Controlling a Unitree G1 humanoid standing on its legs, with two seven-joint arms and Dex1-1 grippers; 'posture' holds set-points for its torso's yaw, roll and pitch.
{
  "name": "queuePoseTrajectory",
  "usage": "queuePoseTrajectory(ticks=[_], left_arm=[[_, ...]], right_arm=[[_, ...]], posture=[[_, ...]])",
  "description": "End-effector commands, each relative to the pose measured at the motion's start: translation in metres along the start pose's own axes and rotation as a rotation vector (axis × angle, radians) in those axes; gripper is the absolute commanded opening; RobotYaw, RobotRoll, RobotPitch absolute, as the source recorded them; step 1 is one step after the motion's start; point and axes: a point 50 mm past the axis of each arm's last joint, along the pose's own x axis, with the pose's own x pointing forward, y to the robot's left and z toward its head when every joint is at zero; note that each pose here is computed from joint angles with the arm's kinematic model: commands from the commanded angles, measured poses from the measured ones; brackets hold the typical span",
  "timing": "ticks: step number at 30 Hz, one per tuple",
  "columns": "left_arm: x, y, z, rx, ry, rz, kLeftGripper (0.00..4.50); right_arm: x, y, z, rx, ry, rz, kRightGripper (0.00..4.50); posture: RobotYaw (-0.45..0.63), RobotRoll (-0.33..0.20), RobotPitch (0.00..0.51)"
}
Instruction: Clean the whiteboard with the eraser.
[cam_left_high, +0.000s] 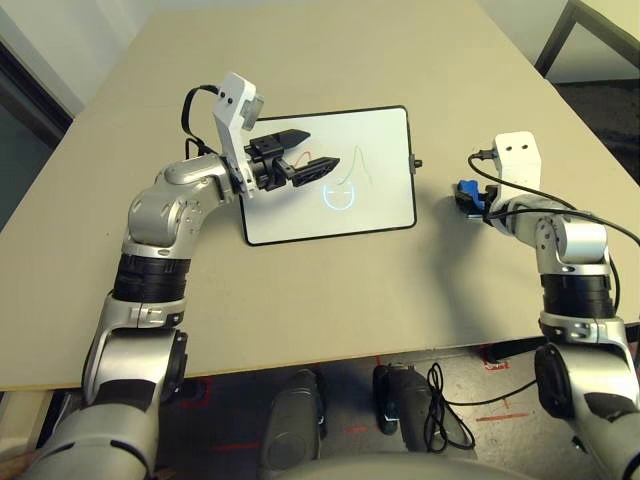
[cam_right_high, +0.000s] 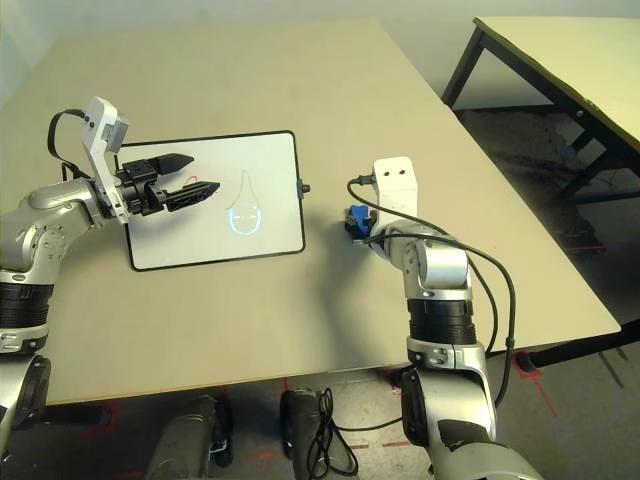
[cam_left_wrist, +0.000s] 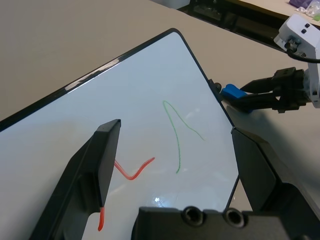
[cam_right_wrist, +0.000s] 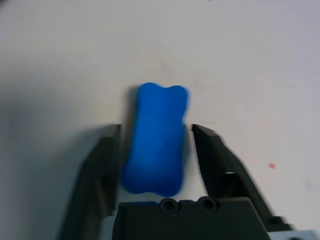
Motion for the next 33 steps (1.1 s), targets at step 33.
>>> queuePoseTrajectory(ticks=[33], left_arm=[[-0.018,-0.007,0.01,0.169,0.165,-0.035,4.5]], right_arm=[[-0.039,0.08,0.089,-0.441,-0.336,0.435,0.01]], posture=[[0.02,0.0,0.156]])
